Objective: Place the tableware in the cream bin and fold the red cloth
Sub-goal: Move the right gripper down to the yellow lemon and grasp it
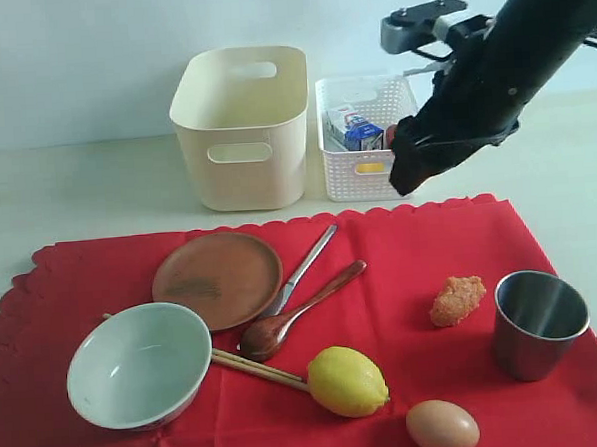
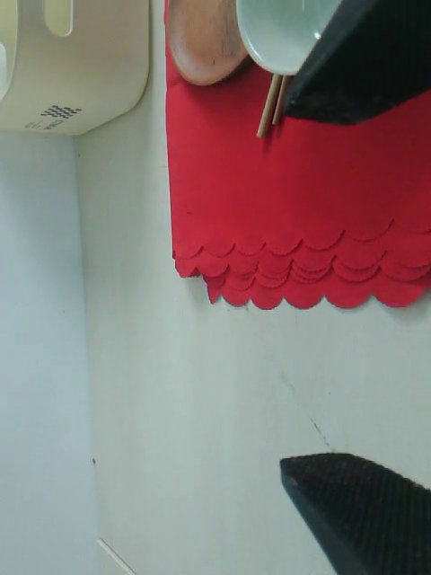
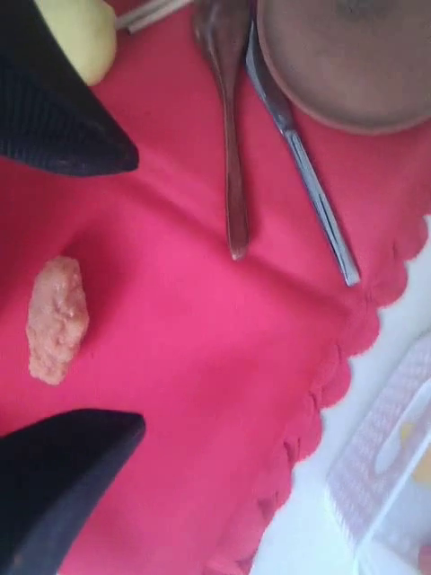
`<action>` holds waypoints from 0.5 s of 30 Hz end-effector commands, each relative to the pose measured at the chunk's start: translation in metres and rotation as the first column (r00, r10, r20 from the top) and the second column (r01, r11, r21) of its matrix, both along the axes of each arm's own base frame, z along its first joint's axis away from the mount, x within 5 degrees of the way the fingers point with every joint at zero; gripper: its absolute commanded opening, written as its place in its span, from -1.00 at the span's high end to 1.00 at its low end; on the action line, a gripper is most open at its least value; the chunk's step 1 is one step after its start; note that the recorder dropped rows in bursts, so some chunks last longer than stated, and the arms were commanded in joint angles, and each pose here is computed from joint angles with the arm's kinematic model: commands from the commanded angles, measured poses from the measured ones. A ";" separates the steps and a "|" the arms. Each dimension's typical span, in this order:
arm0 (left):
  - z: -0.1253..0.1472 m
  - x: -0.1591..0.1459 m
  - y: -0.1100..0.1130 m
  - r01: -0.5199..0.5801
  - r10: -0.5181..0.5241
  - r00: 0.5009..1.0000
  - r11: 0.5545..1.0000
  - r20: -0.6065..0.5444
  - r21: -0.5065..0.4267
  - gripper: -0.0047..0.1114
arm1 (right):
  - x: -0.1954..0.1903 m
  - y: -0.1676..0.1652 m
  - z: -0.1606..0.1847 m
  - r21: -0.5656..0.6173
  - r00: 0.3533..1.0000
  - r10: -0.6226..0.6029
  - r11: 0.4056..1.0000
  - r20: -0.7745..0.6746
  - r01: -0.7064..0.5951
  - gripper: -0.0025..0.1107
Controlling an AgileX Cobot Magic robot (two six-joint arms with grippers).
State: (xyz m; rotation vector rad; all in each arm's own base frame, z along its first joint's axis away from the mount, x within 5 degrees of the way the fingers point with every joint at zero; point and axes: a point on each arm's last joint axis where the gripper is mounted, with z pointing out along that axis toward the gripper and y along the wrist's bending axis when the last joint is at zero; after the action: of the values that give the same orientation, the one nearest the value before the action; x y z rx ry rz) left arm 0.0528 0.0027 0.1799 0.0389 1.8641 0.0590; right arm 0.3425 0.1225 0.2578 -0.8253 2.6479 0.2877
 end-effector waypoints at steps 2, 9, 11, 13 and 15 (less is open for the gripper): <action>0.000 0.000 0.000 -0.001 0.001 1.000 1.000 0.013 0.002 -0.70 | -0.025 0.040 -0.016 -0.029 0.983 0.180 0.983 -0.030 -0.181 -0.26; 0.000 0.000 0.000 -0.001 0.001 1.000 1.000 0.013 0.002 -0.70 | -0.057 0.076 -0.034 -0.093 0.937 0.339 0.934 -0.083 -0.346 -0.26; 0.000 0.000 0.000 -0.001 0.001 1.000 1.000 0.013 0.002 -0.70 | -0.065 0.081 -0.040 -0.097 0.926 0.363 0.923 -0.105 -0.372 -0.26; 0.000 0.000 0.000 -0.001 0.001 1.000 1.000 0.013 0.002 -0.70 | -0.070 0.085 -0.047 -0.101 0.918 0.376 0.916 -0.129 -0.389 -0.26; 0.000 0.000 0.000 -0.001 0.001 1.000 1.000 0.013 0.002 -0.70 | -0.074 0.089 -0.054 -0.105 0.909 0.389 0.908 -0.148 -0.406 -0.26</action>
State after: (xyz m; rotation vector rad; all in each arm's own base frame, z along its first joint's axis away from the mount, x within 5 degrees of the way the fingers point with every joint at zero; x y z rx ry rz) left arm 0.0528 0.0027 0.1799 0.0389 1.8641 0.0590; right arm 0.2726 0.2079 0.2121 -1.3931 2.6122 0.2852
